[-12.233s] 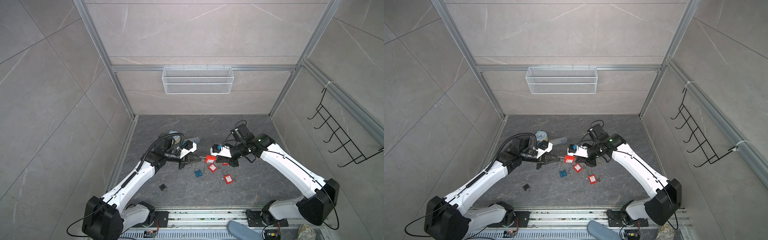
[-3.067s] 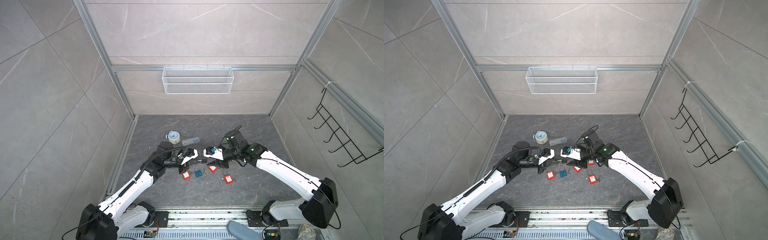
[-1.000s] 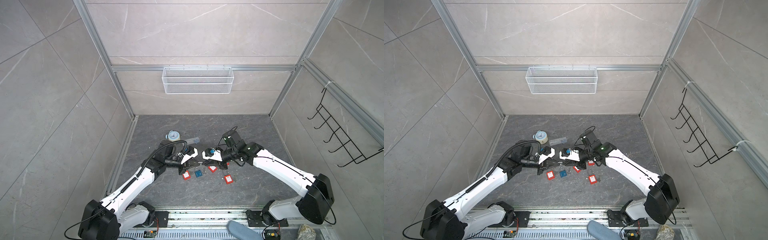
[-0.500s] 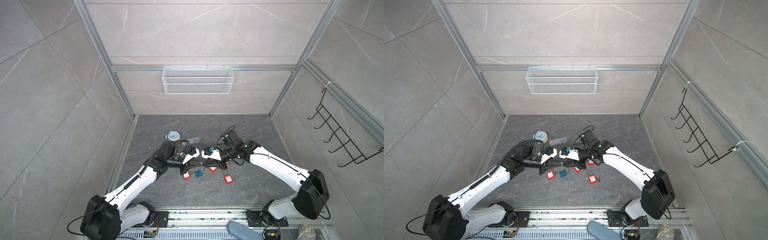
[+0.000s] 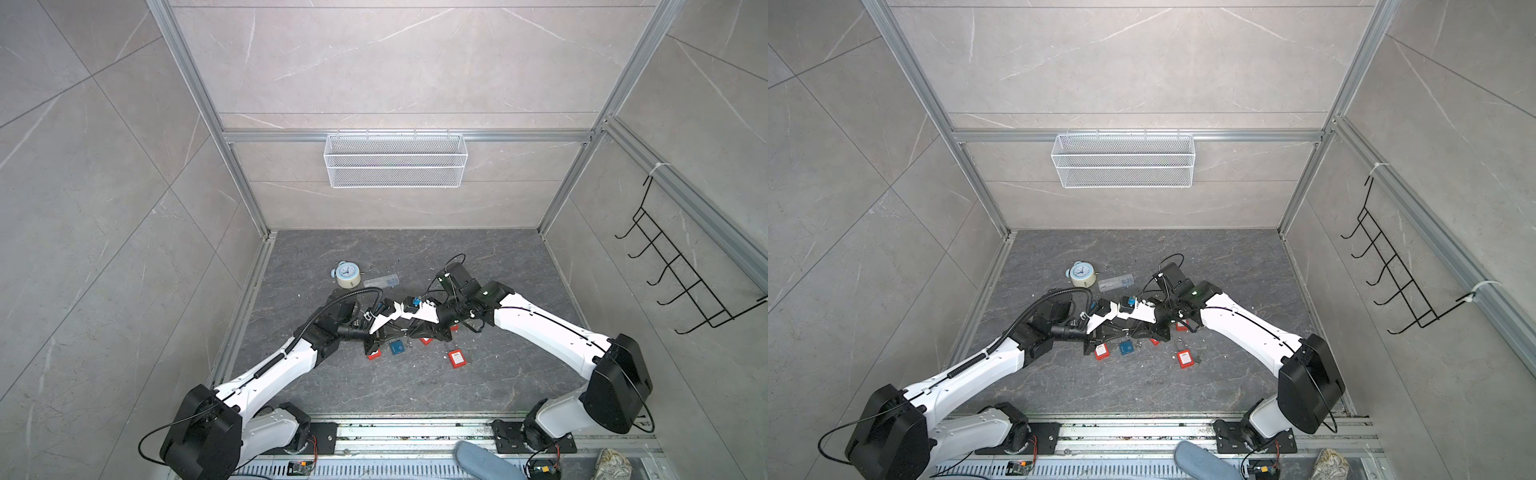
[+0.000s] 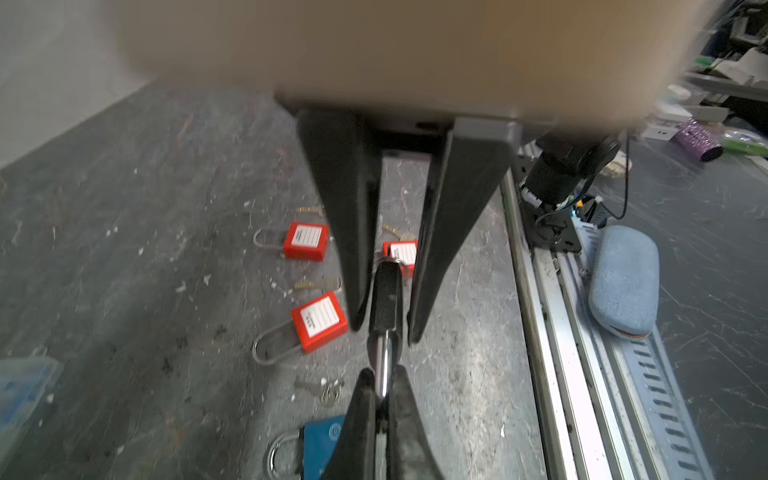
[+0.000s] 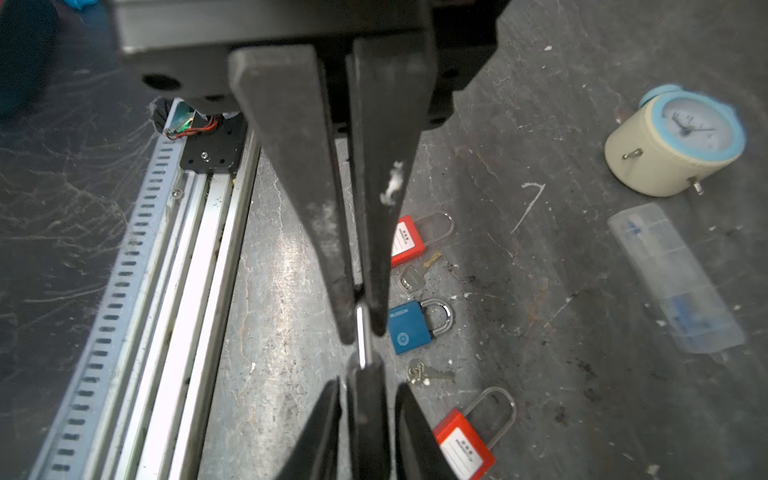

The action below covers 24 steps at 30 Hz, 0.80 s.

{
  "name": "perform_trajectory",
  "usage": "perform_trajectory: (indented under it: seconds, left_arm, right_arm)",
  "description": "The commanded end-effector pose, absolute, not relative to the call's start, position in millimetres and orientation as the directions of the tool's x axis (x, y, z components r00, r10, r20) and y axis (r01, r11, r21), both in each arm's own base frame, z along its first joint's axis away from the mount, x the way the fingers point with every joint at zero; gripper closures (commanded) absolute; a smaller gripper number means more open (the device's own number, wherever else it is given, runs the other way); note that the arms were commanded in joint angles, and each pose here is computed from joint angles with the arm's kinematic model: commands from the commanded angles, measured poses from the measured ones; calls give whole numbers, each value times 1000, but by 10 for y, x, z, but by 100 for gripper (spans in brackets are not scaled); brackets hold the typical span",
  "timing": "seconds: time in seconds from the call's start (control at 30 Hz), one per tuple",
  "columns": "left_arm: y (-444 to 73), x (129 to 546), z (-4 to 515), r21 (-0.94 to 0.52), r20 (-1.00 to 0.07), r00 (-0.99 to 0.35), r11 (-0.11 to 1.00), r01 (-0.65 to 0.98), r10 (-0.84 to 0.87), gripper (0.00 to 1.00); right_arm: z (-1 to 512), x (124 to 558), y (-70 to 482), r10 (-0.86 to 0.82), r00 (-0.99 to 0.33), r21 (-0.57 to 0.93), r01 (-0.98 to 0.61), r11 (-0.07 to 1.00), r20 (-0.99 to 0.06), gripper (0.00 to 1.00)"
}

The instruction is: Lock with the key

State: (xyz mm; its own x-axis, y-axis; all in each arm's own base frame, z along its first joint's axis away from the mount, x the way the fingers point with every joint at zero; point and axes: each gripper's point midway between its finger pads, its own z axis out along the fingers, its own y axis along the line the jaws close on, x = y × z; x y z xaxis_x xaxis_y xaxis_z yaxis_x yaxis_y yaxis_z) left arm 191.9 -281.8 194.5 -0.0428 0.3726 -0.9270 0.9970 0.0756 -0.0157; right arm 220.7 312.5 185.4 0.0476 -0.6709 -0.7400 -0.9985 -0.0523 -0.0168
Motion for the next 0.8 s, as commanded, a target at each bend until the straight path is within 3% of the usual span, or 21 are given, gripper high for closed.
perform_trajectory:
  seconds: [0.0, 0.17, 0.53, 0.77]
  left_arm:
    - [-2833, 1818, 2279, 91, -932, 86, -2, 996, 351, 100]
    - [-2733, 1817, 2330, 96, -919, 91, -5, 995, 384, 100]
    - [-2754, 1810, 2352, 84, -918, 86, -21, 996, 386, 100]
    - [-2760, 1816, 2344, 81, -919, 83, -22, 996, 385, 100]
  right_arm:
    - [2216, 2271, 3088, -623, 182, -196, -979, -47, -760, 58]
    - [2169, 2140, 2719, -702, 170, -217, -976, -22, -691, 57]
    - [2255, 2019, 2775, -677, 135, -135, -989, -53, -724, 76]
    - [2246, 2049, 2873, -657, 134, -113, -991, -74, -742, 80]
